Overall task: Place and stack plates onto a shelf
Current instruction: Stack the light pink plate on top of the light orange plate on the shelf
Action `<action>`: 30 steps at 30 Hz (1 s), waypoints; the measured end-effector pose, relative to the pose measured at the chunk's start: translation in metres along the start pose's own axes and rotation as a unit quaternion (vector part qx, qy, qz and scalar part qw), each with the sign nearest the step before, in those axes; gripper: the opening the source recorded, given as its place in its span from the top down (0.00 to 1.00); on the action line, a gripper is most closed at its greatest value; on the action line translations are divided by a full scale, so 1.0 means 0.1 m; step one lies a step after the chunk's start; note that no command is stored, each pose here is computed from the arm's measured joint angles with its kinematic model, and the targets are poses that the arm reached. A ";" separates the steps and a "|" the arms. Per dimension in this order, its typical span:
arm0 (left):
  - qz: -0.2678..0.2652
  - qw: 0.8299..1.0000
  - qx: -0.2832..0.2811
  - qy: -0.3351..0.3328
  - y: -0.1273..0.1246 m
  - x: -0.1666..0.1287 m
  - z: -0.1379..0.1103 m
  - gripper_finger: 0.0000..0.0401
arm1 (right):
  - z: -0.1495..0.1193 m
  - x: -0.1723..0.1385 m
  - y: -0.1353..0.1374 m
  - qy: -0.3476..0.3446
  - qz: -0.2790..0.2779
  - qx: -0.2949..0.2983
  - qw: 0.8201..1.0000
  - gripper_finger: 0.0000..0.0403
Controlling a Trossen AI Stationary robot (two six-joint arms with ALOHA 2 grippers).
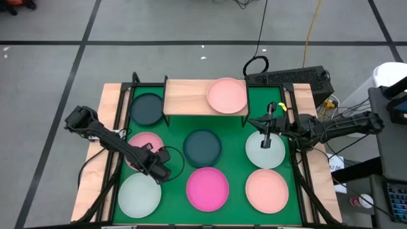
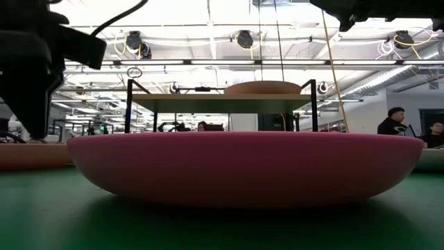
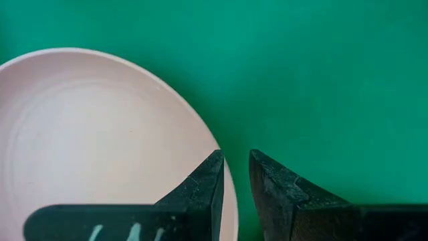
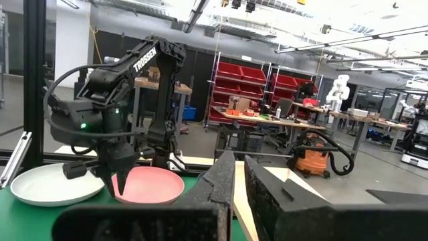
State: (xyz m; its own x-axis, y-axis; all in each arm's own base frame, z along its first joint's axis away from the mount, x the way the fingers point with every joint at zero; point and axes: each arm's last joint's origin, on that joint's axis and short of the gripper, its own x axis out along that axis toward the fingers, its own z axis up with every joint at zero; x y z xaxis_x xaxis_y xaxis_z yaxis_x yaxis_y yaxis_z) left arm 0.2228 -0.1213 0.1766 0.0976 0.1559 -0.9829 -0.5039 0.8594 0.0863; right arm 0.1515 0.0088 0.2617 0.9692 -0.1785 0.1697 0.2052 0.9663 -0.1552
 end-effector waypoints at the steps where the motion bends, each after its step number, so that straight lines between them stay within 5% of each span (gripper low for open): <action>1: 0.005 1.000 0.003 0.003 -0.01 0.03 0.00 0.80 | 0.00 0.00 0.00 0.000 0.000 0.001 1.000 0.94; 17: 0.070 0.996 0.025 0.043 -0.04 0.26 -0.03 0.81 | 0.00 0.00 0.00 0.000 0.000 0.004 1.000 0.94; 24: 0.078 0.995 0.035 0.047 -0.02 0.26 -0.04 0.96 | 0.00 0.00 0.00 0.000 0.000 0.004 1.000 0.94; 30: 0.077 0.995 0.039 0.048 -0.02 0.25 -0.03 0.98 | 0.00 0.00 0.00 0.000 0.000 0.007 1.000 0.94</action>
State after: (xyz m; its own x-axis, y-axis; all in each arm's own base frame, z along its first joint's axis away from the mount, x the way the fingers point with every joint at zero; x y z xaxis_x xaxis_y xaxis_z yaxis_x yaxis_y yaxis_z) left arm 0.2234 -0.1211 0.1516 -0.0605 0.2442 -0.9678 -0.4382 0.8647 0.2456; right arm 0.1515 0.0088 0.2618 0.9691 -0.1785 0.1701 0.2032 0.9690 -0.1406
